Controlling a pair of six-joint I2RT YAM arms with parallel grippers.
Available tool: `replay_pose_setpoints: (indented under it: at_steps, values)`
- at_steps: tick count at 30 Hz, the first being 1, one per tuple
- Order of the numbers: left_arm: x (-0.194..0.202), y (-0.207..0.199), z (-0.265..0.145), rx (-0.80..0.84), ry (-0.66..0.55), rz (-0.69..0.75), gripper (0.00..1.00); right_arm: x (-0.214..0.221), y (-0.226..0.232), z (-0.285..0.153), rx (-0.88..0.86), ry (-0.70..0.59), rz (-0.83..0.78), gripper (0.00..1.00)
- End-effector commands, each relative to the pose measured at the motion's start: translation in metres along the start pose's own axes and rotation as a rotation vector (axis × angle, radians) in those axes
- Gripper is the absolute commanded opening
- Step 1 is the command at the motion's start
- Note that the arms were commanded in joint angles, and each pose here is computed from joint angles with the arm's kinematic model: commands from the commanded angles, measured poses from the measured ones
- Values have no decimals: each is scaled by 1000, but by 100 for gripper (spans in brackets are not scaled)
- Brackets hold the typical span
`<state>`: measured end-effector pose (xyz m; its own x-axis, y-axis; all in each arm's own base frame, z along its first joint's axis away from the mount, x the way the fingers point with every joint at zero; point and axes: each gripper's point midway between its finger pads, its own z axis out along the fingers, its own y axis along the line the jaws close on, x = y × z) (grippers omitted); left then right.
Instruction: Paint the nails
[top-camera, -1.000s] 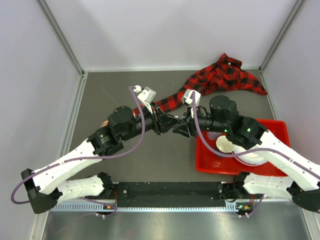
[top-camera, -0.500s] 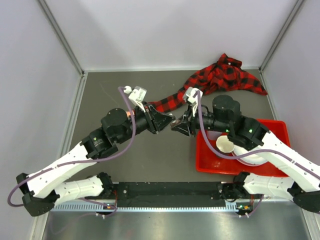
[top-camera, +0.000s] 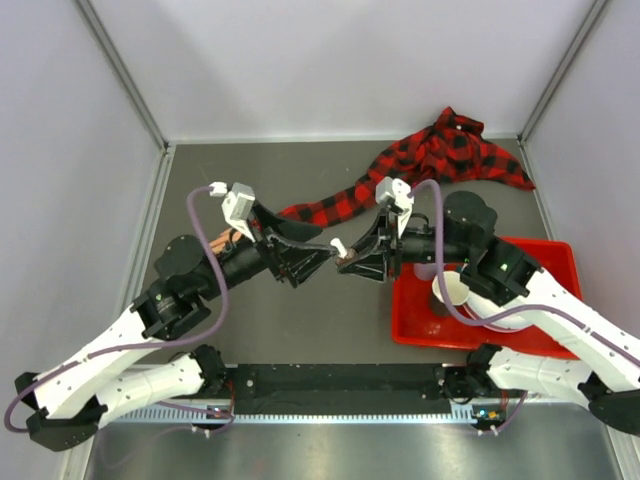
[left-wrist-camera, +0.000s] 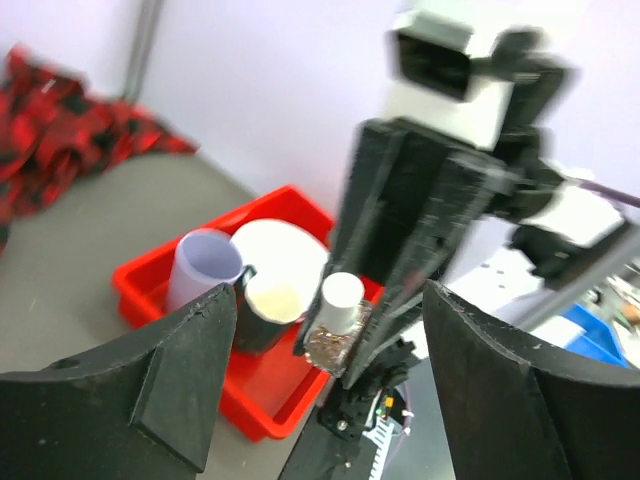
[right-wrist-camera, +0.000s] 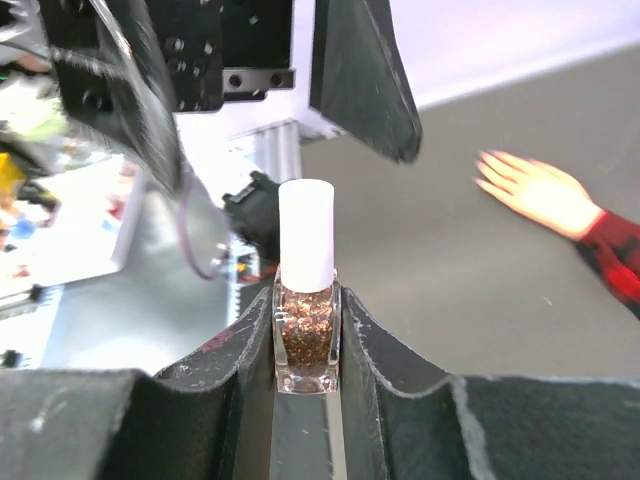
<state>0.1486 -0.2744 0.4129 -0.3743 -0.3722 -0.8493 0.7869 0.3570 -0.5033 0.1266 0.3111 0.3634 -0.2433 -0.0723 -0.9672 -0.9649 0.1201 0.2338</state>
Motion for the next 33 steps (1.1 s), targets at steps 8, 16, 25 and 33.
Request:
replay_pose_setpoints:
  at_steps: [8, 16, 25, 33]
  values:
    - [-17, -68, 7, 365, -10, 81, 67, -53, 52, -20, -243, -207, -39, 0]
    - [-25, -97, 6, 526, -27, 58, 57, -58, 66, -27, -307, -222, -54, 0]
    - [-22, -104, 10, 566, 10, 12, 41, -56, 69, -29, -322, -221, -76, 0]
    - [-24, -103, 10, 540, 31, 52, 11, -50, 60, -26, -279, -197, -96, 0]
